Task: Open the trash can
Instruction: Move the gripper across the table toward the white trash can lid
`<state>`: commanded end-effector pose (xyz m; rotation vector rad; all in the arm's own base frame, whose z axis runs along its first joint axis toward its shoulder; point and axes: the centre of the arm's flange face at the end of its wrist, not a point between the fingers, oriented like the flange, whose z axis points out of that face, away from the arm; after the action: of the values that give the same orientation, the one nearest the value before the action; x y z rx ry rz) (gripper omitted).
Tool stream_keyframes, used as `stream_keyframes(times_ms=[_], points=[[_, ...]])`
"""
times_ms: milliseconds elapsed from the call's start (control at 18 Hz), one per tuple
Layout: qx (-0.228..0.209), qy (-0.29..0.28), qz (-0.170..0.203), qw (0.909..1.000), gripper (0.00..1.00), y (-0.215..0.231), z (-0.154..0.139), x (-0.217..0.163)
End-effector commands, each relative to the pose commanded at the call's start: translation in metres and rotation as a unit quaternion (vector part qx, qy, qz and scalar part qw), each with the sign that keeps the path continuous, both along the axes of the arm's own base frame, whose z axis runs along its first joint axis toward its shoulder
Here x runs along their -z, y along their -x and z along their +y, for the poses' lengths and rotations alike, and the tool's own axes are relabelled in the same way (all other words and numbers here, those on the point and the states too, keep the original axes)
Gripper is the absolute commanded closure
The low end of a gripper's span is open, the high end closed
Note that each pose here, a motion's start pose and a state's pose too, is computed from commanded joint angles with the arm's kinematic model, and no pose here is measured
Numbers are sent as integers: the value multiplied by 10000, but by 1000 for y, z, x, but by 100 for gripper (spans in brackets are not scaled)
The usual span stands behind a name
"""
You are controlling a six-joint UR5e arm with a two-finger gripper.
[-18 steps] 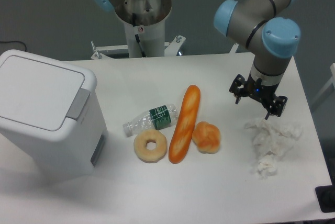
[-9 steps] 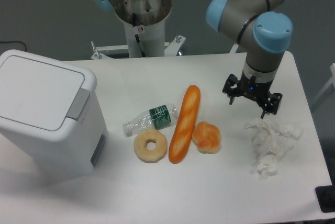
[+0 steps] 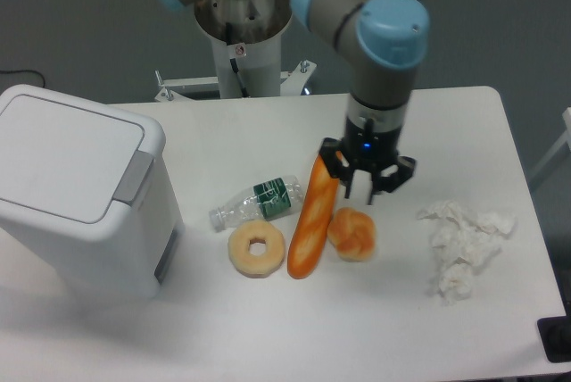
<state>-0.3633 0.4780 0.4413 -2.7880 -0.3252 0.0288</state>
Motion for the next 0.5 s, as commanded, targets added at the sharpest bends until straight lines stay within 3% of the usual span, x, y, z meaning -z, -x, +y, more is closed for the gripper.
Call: stream_keyframes(times_ms=[167,500], points=[[-265,-278,-144,9992,100,-27,21,-20],[-325,-736,-516,9954,100,-63,50,-44]])
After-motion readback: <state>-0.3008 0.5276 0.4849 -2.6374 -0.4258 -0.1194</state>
